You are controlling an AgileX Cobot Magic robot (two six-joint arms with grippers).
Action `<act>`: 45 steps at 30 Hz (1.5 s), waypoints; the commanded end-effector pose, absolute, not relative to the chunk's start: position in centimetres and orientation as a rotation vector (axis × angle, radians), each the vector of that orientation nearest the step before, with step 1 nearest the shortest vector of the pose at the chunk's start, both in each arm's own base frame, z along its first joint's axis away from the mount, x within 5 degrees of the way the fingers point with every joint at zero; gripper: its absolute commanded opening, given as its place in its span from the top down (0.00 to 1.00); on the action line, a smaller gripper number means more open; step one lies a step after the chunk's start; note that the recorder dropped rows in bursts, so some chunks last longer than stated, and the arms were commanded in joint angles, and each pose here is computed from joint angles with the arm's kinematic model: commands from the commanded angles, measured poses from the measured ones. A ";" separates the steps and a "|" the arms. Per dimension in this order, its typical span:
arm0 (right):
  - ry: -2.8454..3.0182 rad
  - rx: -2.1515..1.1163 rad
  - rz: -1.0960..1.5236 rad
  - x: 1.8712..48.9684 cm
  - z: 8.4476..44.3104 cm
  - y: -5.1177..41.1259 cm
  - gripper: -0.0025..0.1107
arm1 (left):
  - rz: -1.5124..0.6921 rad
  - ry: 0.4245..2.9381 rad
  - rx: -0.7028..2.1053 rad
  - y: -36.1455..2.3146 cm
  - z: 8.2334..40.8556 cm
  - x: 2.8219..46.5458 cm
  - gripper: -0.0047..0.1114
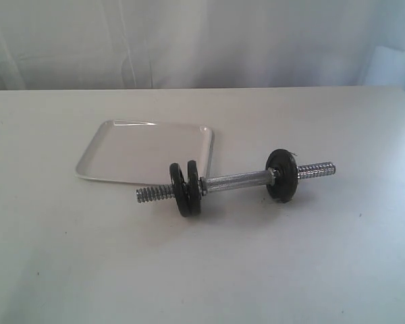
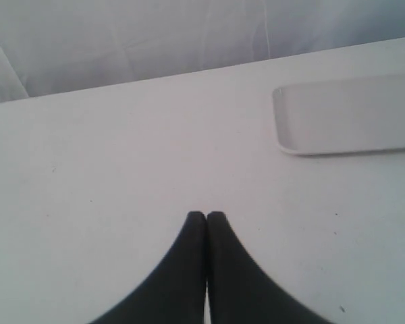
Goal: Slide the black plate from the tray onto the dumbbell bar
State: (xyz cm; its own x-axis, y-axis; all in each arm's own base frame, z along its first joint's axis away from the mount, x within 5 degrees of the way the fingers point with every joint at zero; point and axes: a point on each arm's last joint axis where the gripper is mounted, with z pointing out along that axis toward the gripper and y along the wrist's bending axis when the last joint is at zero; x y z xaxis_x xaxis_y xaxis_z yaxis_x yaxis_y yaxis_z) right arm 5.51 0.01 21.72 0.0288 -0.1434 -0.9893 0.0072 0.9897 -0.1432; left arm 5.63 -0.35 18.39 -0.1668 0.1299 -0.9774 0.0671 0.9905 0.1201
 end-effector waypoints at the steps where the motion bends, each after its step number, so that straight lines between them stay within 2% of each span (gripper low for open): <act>1: 1.568 -0.124 -0.126 5.6 20.5 0.0 0.98 | 0.090 1.671 0.176 -0.3 18.9 5.7 0.96; 11: 1.666 -0.133 -0.110 5.6 19.6 0.1 0.98 | 0.020 1.799 0.141 -0.5 17.8 5.5 0.96; 45: 1.665 -0.128 -0.106 5.6 19.6 0.1 0.98 | 0.014 1.832 0.145 -0.5 17.5 5.4 0.96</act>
